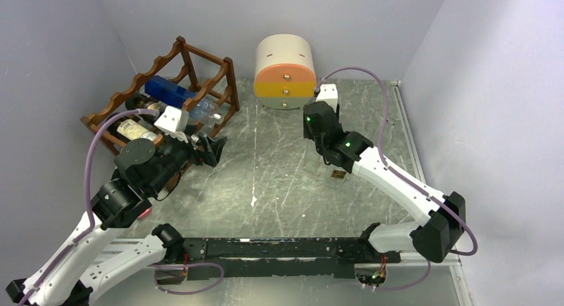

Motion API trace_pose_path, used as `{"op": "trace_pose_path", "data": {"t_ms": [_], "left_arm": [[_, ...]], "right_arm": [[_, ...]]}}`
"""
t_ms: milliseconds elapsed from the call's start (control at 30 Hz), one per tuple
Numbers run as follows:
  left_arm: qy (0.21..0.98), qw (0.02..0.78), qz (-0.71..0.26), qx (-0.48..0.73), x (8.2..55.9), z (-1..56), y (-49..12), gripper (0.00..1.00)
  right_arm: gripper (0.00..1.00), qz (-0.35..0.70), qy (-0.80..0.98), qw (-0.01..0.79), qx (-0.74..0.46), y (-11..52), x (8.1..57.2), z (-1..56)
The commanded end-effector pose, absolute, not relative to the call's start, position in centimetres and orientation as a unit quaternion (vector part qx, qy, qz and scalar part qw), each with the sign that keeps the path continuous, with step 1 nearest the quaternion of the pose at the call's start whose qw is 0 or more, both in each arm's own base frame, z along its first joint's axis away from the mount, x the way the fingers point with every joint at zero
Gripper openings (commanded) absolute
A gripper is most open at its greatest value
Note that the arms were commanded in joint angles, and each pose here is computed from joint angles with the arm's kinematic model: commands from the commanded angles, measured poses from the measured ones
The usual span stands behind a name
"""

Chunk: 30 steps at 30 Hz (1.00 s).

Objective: Put the wine bottle on the wine rack

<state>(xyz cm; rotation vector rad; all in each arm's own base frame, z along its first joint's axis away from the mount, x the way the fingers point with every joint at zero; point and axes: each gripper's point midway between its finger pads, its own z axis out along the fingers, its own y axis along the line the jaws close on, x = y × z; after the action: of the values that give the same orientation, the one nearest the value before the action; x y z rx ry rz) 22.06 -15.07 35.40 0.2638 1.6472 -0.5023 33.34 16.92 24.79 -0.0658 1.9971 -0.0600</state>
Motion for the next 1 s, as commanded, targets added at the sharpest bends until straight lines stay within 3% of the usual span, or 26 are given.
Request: {"op": "trace_pose_path", "data": {"t_ms": [0, 300, 633, 967], "left_arm": [[0.716, 0.647, -0.235, 0.112, 22.2, 35.8, -15.6, 0.98], [0.717, 0.643, -0.246, 0.106, 22.5, 34.9, -16.2, 0.98], [0.744, 0.613, -0.244, 0.105, 23.7, 31.3, -17.6, 0.98], [0.790, 0.551, -0.240, 0.119, 24.5, 24.3, -19.6, 0.98]], "right_arm": [[0.49, -0.002, 0.846, 0.533, -0.026, 17.4, 33.4, 24.2], [0.01, 0.069, 0.844, 0.528, -0.068, 20.4, 33.2, 25.1], [0.00, 0.250, 0.799, 0.538, -0.102, 28.6, 34.3, 28.3], [0.00, 0.302, 0.773, 0.552, -0.077, 30.1, 34.8, 26.0]]}}
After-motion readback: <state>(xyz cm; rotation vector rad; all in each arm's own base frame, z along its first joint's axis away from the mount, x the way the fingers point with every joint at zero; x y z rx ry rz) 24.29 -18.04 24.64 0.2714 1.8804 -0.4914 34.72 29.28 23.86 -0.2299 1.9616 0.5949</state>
